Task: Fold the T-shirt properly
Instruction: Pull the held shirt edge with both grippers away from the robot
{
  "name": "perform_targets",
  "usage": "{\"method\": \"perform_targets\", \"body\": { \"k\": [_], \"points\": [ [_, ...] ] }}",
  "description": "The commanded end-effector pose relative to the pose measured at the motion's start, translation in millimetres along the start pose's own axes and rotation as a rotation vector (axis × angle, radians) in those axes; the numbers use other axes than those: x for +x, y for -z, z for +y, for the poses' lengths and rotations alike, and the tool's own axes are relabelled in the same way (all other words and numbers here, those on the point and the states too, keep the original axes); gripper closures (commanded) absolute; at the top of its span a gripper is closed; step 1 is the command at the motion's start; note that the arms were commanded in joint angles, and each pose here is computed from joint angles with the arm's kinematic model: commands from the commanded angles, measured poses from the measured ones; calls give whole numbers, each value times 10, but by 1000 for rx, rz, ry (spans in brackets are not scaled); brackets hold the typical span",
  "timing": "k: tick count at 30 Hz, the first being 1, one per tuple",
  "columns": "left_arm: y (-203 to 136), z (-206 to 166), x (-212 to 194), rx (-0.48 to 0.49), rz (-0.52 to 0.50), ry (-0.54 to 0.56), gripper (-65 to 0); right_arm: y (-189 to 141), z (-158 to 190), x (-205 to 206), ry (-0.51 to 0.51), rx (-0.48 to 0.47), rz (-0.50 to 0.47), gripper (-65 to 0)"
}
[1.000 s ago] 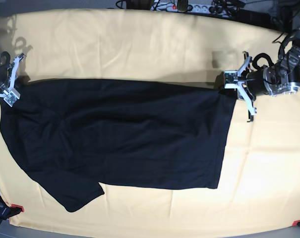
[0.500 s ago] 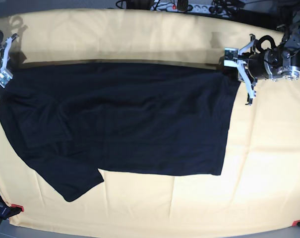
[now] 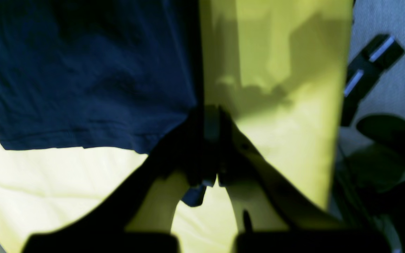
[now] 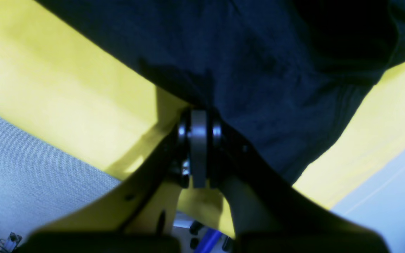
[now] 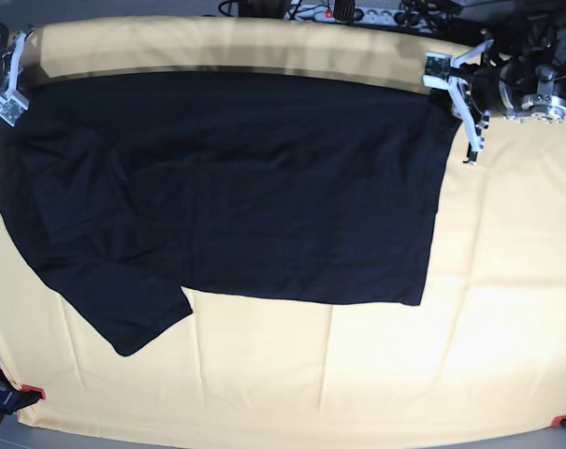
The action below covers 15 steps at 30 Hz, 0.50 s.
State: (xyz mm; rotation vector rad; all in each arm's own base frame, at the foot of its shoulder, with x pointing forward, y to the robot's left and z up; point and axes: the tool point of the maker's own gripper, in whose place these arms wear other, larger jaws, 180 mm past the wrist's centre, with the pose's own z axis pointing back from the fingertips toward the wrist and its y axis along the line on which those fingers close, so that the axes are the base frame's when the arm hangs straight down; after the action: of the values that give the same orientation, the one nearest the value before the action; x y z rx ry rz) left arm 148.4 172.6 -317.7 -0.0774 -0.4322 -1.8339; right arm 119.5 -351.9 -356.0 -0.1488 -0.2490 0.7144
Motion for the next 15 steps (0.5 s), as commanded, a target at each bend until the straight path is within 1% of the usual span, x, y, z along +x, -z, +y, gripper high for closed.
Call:
{"method": "perform_targets", "body": {
  "k": [1,4,8,10,15],
  "points": [
    [-57,26,-37,6,29,28,0,-66,-121,-24,-22,-41,33,0],
    [-58,-45,-15,-10,42,36,0,-97,-112,-15,-38,-46,53,0],
    [-68,-122,-108,-28,114,42,0,-120,-111,-35,-49,-51,79,0],
    [-77,-166,-132,-45,123,45,0,-121,-107,-48,-47,-49,87,0],
    [-95,-256,-142,-76,130,55,0,-124,-27,-105,-16,-6,117,0]
  ]
}}
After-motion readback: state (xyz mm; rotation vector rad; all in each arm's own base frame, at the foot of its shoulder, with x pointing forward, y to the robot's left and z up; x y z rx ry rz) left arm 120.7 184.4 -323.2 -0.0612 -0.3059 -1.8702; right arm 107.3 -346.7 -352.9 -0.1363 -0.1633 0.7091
